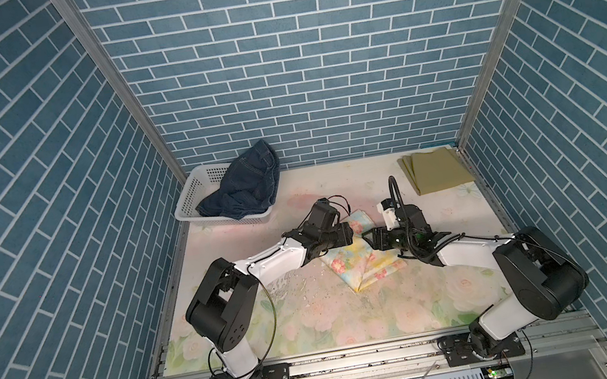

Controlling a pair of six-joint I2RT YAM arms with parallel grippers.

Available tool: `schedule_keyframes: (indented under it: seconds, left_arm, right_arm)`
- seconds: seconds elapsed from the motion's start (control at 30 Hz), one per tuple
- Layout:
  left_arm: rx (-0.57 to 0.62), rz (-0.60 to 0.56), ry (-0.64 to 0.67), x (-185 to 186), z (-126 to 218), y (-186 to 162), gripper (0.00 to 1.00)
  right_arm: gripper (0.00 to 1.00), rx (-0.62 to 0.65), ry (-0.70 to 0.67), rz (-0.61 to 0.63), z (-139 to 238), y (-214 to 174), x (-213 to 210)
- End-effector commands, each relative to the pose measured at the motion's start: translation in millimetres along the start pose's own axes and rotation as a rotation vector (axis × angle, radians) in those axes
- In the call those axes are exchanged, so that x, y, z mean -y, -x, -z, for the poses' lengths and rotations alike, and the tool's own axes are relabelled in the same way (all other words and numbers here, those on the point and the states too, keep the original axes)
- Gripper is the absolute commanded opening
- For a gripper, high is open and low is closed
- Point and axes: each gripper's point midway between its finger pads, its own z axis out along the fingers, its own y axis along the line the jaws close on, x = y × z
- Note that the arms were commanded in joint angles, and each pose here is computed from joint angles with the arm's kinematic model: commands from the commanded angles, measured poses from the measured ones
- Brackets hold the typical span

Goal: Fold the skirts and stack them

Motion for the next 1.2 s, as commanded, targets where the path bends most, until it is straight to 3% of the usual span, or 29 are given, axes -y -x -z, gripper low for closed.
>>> schedule_keyframes:
  seconds: [0.0,0.37,0.57,0.7,0.87,1.17]
  left_arm:
    - [-0.021,0.139,0.116,-19,3,-2,0.7]
    - [0.003,0.217,0.195,-35,-3,3,0.69]
    - [-0.011,0.245,0.191,-41,-14,1,0.69]
    - [-0.014,0.255,0.196,-44,-16,2,0.69]
    - [-0.014,0.304,0.187,-49,-19,4,0.69]
    - [-0.019,0.417,0.214,-48,-14,7,0.69]
  right_arm:
    - [0.66,-0.009,0.042,0.018,-9,3,-5]
    - [0.65,-0.043,0.061,-0.027,-33,-13,4]
    - [0.46,-0.025,0.14,-0.045,-41,-6,-8]
    - [0.42,-0.033,0.167,-0.06,-47,-7,-12]
    - [0.0,-0.013,0.17,-0.054,-47,-3,-13]
    - [0.0,0.078,0.136,0.101,-26,13,-34]
